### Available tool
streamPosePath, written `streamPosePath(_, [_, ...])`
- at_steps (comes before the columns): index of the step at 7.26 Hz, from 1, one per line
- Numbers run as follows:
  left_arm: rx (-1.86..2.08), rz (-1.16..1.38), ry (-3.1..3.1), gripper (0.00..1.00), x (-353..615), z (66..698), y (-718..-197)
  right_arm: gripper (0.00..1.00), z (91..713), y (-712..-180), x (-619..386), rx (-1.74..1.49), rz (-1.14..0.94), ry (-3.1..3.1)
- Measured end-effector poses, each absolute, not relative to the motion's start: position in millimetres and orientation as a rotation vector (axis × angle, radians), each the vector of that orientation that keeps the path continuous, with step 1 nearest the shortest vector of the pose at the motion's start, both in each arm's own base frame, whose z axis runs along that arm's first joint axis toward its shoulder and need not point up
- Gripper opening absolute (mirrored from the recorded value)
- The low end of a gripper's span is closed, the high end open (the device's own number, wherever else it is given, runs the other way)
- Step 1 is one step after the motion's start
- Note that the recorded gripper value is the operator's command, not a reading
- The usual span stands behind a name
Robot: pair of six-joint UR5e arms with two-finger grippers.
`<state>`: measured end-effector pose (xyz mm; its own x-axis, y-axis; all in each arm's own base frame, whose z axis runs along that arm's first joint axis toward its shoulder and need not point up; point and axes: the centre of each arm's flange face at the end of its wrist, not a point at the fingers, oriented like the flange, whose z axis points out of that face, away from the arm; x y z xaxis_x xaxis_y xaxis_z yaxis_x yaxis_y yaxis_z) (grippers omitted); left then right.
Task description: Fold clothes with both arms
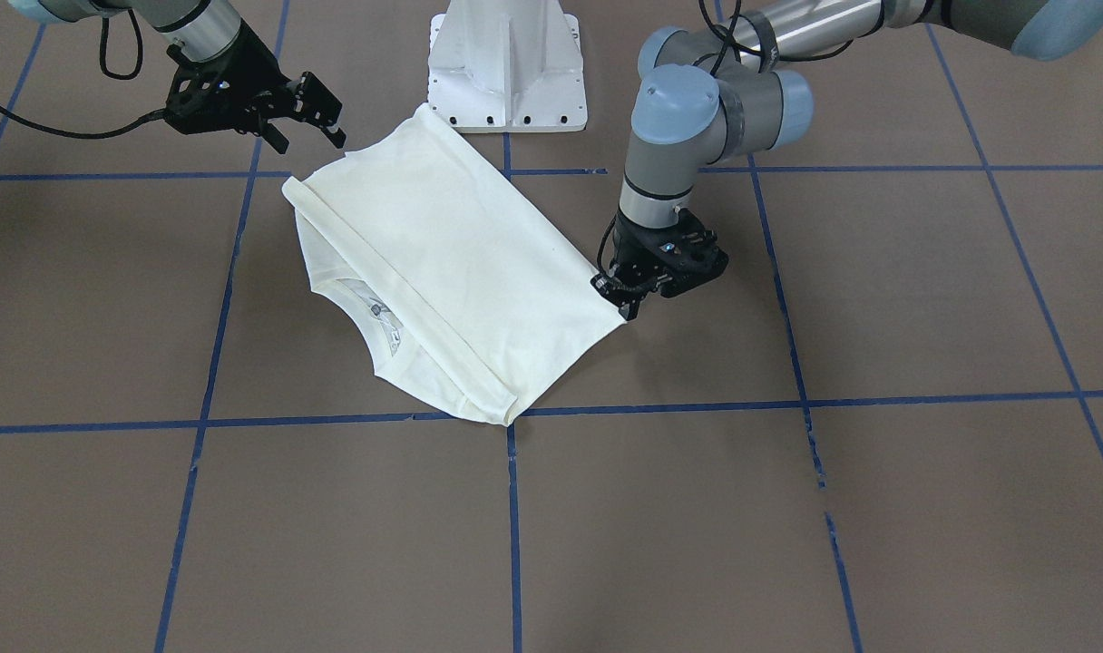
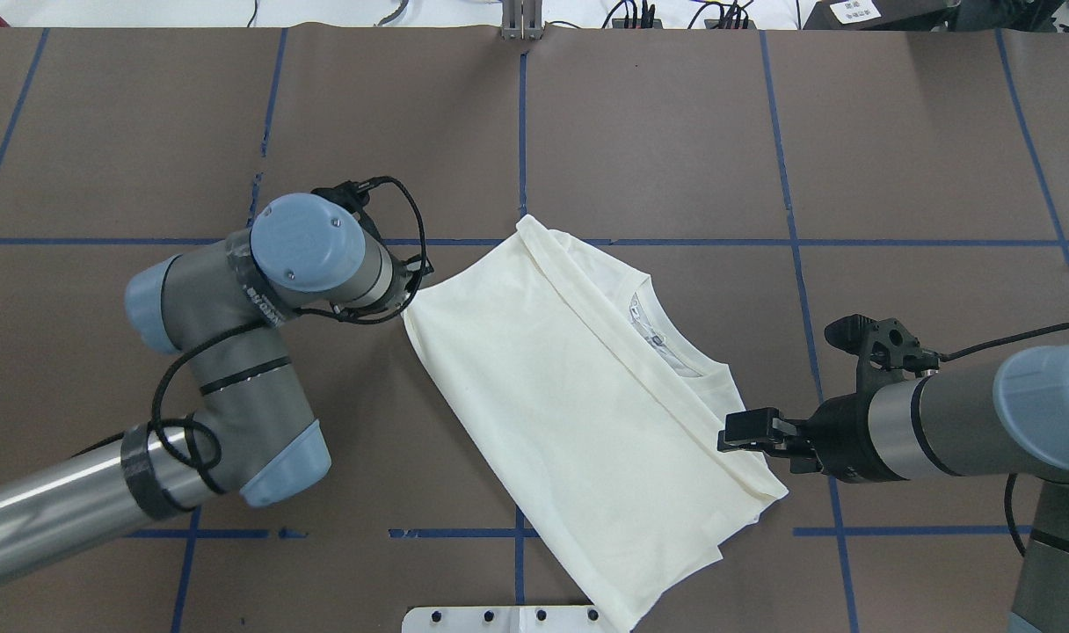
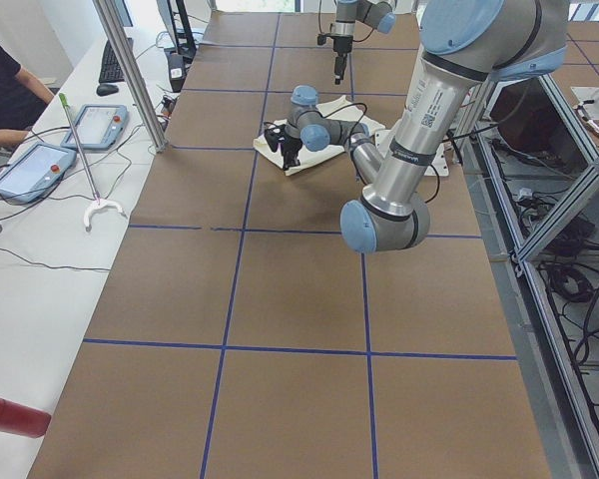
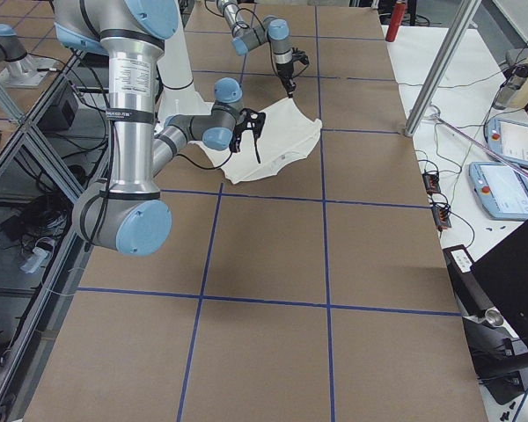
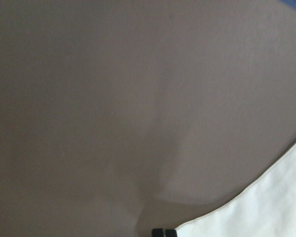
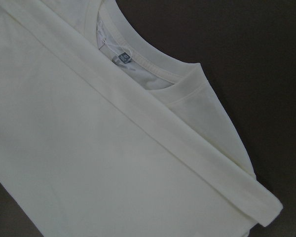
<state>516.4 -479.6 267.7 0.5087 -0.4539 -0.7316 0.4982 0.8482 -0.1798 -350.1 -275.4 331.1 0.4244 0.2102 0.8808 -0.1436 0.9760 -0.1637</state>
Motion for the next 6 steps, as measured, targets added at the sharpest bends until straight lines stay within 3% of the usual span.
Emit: streamPosePath(6, [0.218,-0.614,0.946,0.0,541,237,-650,1.0,354,-297,-348,-0.052,0.269,-1.067])
